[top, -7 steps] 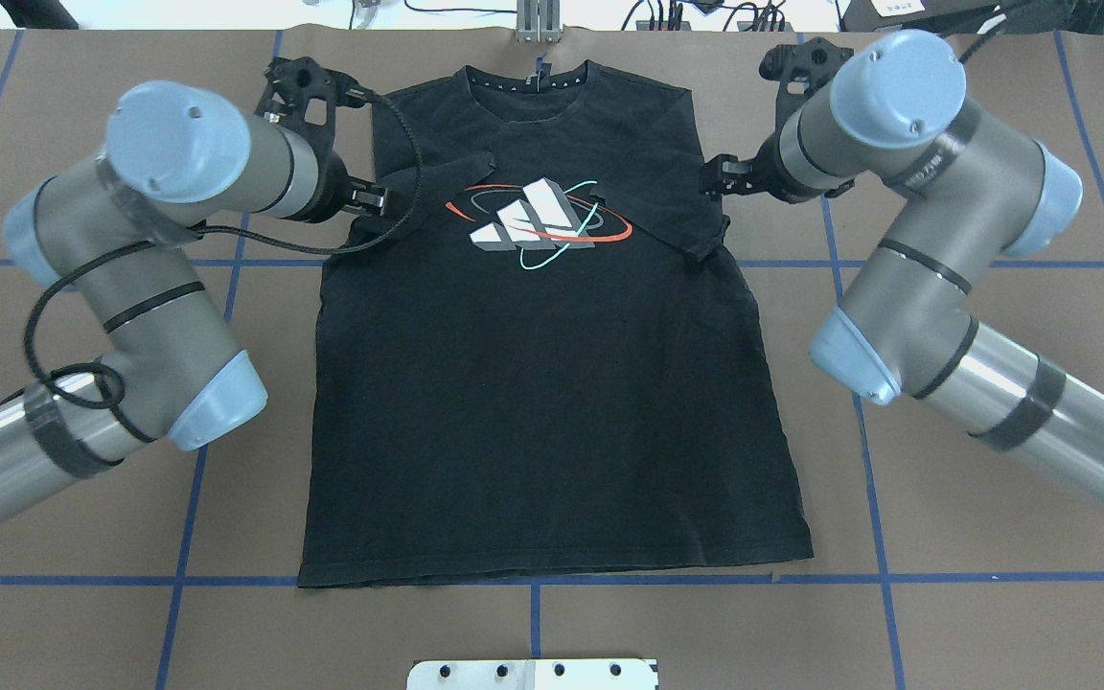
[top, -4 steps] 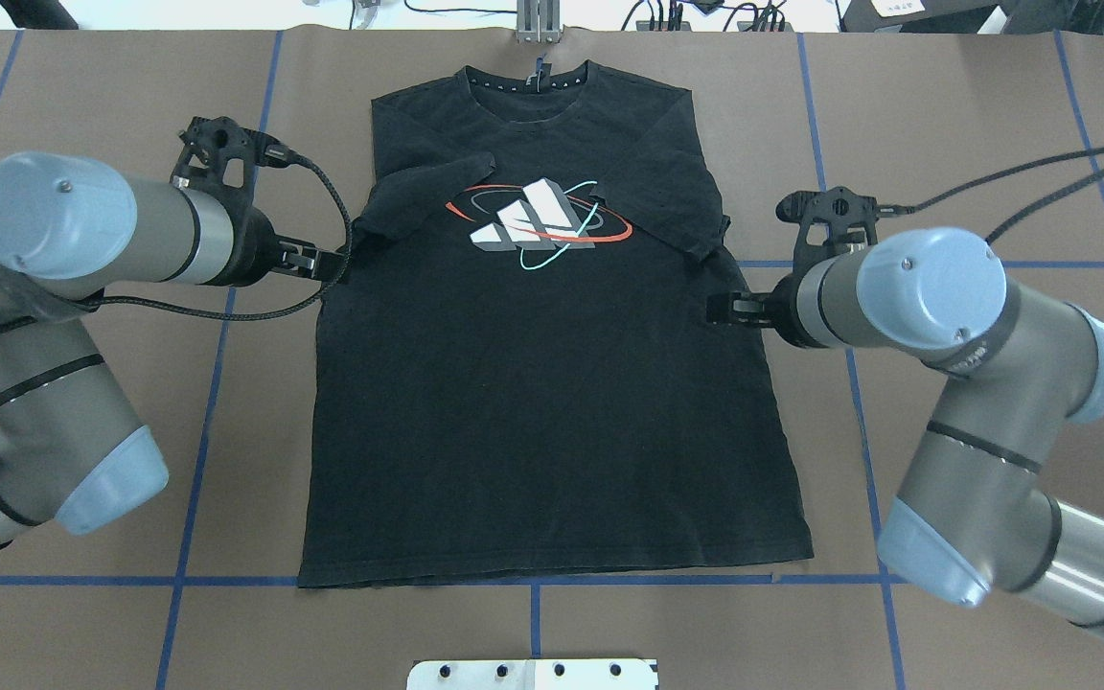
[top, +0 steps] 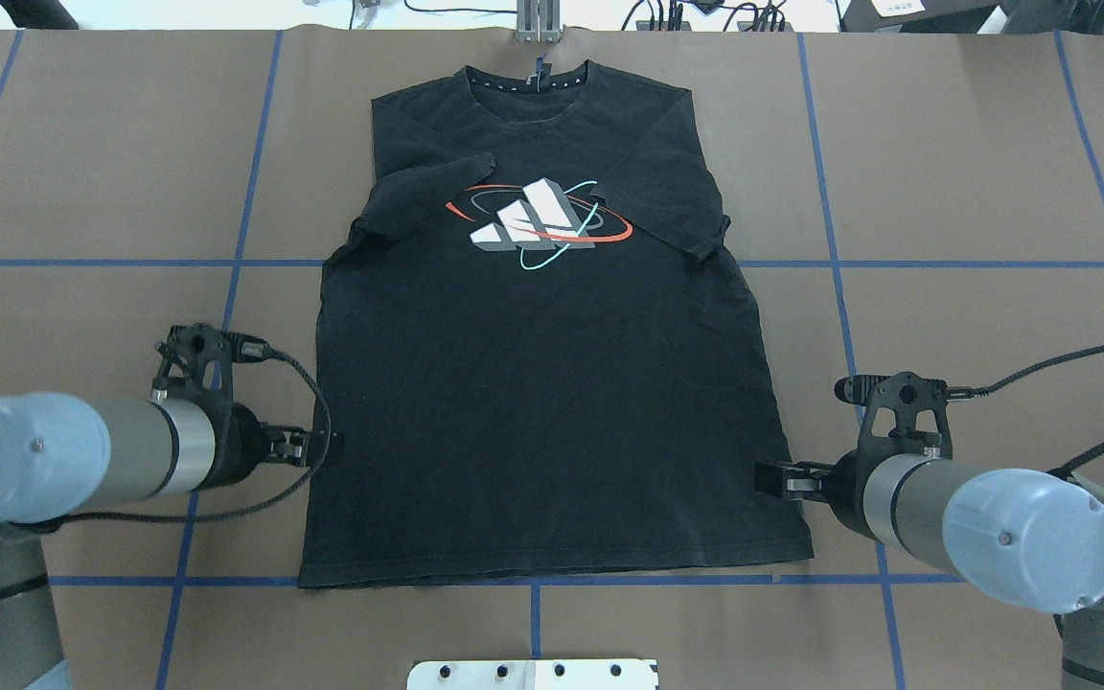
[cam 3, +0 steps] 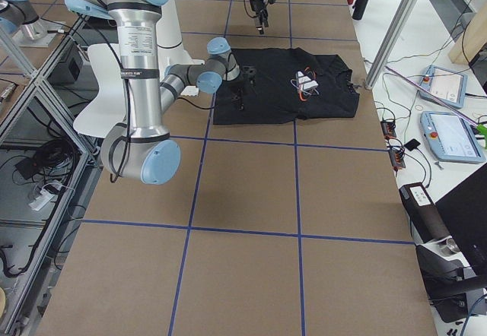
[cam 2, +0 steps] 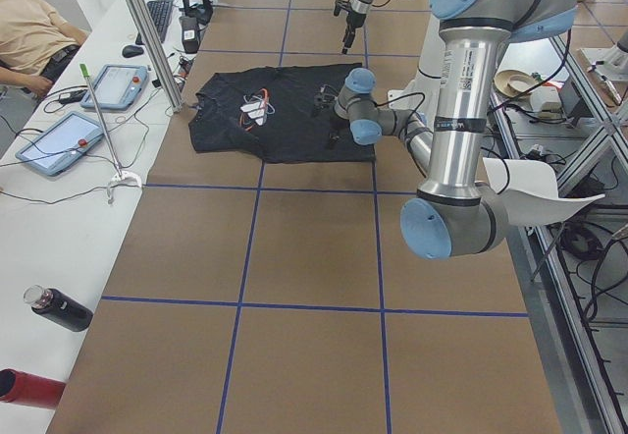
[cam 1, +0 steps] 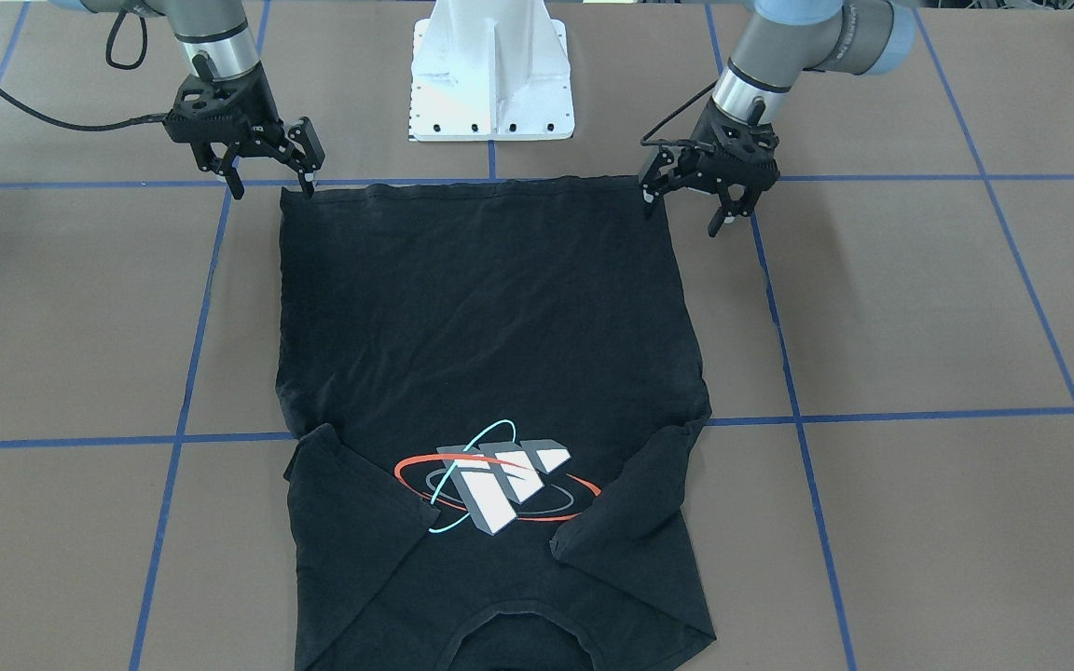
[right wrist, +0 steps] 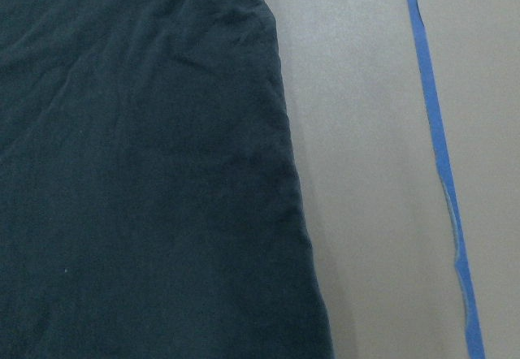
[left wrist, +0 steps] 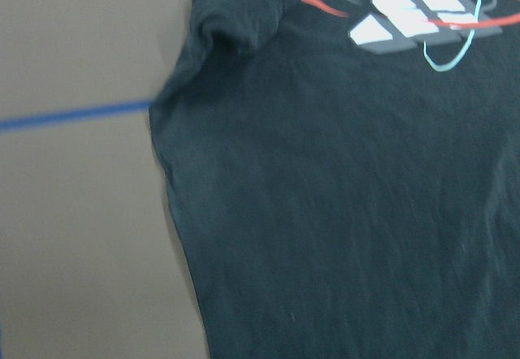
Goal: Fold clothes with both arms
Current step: 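Move both grippers down to the shirt's bottom hem corners, then grasp the bottom hem corners with both grippers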
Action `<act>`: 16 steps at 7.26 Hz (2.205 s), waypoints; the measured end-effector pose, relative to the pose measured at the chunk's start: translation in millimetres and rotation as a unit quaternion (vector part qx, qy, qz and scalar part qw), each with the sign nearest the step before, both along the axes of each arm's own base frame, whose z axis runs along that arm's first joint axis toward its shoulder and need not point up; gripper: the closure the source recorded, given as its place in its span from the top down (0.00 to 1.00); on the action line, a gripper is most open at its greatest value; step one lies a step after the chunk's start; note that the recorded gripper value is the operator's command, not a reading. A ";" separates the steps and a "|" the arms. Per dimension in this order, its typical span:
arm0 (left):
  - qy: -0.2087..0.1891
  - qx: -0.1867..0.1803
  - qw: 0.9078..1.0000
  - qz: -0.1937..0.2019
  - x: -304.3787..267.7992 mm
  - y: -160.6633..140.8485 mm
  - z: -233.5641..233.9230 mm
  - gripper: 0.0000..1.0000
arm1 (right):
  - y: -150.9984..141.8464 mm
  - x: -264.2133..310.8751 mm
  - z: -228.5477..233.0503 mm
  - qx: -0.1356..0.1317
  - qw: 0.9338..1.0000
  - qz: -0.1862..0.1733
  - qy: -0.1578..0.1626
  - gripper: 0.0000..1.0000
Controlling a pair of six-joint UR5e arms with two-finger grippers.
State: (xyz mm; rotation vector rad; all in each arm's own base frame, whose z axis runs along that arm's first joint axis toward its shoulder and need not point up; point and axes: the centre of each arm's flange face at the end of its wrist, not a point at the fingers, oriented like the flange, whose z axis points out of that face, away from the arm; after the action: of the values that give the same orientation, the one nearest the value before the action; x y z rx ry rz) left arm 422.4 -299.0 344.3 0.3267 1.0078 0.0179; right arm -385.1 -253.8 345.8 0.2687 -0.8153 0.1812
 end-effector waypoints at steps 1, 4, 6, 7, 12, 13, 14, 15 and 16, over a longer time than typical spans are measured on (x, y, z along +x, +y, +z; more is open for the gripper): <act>0.002 -0.026 1.000 -0.003 14.2 33.2 12.5 0.93 | 6.4 3.4 0.6 0.000 1.000 -0.001 0.001 1.00; 0.006 -0.082 0.997 -0.001 41.3 89.9 25.0 0.61 | 8.7 6.2 0.5 0.001 1.000 0.000 0.001 1.00; 0.003 -0.091 0.996 0.002 45.9 98.3 28.1 0.60 | 8.6 6.5 0.4 0.002 1.000 0.001 0.001 1.00; 0.001 -0.092 0.996 0.003 46.6 99.1 29.7 0.59 | 8.5 6.5 0.3 0.002 1.000 0.001 0.001 1.00; -0.008 -0.094 0.996 0.003 48.7 99.6 37.2 0.16 | 8.7 6.0 0.6 0.003 1.000 0.002 0.002 1.00; -0.010 -0.094 0.996 0.003 49.3 99.5 38.4 0.00 | 8.7 5.9 1.0 0.003 1.000 0.002 0.002 1.00; -0.011 -0.094 0.995 0.003 49.4 99.4 39.1 0.00 | 8.7 5.9 1.4 0.003 1.000 0.002 0.003 1.00; -0.012 -0.094 0.995 0.003 48.8 99.2 38.5 0.00 | 8.8 6.3 3.0 0.003 1.000 0.001 0.005 1.00; -0.012 -0.094 0.995 0.002 47.4 98.4 36.1 0.00 | 9.6 6.7 6.0 0.002 1.000 0.000 0.008 1.00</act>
State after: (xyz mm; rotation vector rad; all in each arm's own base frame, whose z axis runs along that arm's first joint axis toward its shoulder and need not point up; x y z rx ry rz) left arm 469.7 -200.5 380.4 0.1515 0.9783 -0.0696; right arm -378.5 -244.2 351.8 0.2739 -0.7994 0.1774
